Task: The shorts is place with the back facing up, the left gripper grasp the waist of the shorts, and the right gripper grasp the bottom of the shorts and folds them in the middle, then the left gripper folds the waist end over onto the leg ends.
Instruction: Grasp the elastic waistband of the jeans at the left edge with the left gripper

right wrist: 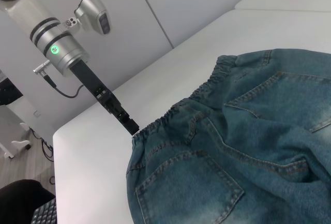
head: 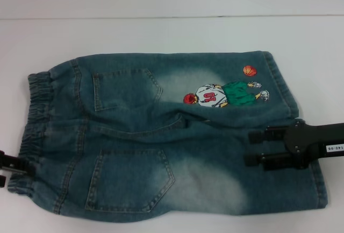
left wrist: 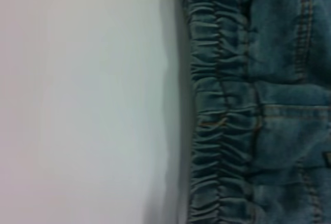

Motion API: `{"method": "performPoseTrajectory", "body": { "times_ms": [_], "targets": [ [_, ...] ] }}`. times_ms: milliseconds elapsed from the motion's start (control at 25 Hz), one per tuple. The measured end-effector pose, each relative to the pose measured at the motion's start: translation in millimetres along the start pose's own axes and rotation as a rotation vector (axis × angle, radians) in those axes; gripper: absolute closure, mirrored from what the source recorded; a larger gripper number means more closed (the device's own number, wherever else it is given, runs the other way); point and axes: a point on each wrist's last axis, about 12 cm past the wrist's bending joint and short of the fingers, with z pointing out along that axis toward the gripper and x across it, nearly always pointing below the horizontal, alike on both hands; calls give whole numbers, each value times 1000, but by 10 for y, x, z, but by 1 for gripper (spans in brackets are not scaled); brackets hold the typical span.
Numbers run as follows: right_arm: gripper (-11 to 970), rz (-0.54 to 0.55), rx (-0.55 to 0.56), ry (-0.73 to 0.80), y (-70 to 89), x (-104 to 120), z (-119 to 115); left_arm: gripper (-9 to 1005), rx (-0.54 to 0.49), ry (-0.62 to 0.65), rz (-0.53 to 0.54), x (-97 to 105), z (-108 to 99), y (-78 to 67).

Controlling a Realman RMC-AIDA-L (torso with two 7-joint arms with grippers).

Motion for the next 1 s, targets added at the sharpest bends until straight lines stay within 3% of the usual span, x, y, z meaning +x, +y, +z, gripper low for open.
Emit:
{"method": "performPoseTrajectory", "body": {
  "times_ms": [640,1000],
  "targets": [
    [169,1,1,-1,-6,15,8,191,-8,17,-1,10,89,3],
    [169,3,1,-3,-3,26,-5,202,30,27,25,-42,138,-115]
  ]
}}
